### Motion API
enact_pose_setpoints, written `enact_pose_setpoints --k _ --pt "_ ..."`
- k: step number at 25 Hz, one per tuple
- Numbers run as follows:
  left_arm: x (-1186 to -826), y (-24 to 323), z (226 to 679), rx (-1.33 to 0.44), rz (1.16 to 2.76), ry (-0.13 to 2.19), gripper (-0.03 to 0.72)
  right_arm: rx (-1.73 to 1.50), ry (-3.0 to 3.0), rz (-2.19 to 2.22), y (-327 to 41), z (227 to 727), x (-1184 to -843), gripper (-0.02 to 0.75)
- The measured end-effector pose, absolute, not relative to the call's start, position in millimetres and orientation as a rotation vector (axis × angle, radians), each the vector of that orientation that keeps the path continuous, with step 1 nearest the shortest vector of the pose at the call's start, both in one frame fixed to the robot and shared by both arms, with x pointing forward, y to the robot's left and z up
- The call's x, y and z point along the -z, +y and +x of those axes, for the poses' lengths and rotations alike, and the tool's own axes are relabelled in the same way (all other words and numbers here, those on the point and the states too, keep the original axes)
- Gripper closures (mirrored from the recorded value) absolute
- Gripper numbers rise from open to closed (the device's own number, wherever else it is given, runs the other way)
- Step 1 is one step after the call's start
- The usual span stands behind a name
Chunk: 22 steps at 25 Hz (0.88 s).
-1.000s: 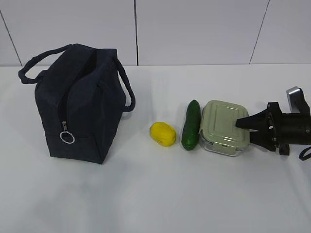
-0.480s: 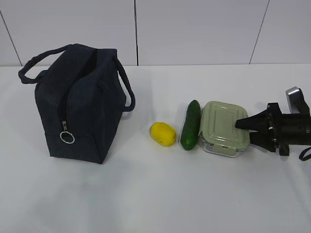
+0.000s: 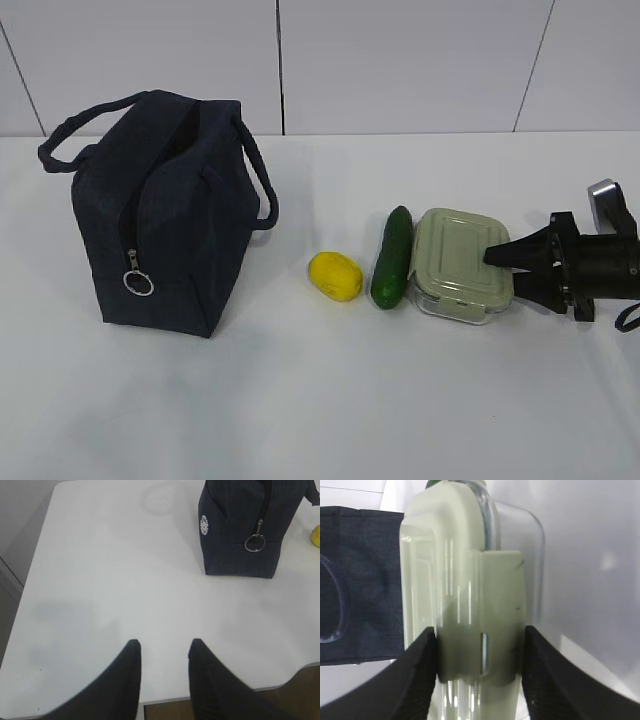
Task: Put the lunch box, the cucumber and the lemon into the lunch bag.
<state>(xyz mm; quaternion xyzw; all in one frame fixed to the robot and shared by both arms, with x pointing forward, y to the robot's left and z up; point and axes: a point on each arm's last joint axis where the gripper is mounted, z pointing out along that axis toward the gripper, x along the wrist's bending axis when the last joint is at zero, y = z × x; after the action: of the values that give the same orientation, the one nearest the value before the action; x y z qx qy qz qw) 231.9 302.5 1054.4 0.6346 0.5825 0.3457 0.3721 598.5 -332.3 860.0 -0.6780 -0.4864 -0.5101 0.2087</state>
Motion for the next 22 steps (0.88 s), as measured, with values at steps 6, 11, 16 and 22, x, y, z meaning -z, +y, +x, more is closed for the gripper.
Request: enact_pose_setpoints --k 6,11,16,22 --pt "-1054.4 302.5 231.9 -0.886 1.627 1.493 0.452 1.423 -1.352 -1.887 -332.4 598.7 -860.1 0.352" --pt "-1054.4 302.5 231.9 -0.886 1.627 1.493 0.452 1.424 -1.354 -1.886 -332.4 598.7 -860.1 0.353" --pt "-1054.4 302.5 231.9 -0.886 1.627 1.493 0.452 1.424 -1.354 -1.887 -332.4 598.7 -860.1 0.353" --pt "-1054.4 302.5 231.9 -0.886 1.627 1.493 0.452 1.423 -1.360 -1.881 -332.2 598.4 -860.2 0.353"
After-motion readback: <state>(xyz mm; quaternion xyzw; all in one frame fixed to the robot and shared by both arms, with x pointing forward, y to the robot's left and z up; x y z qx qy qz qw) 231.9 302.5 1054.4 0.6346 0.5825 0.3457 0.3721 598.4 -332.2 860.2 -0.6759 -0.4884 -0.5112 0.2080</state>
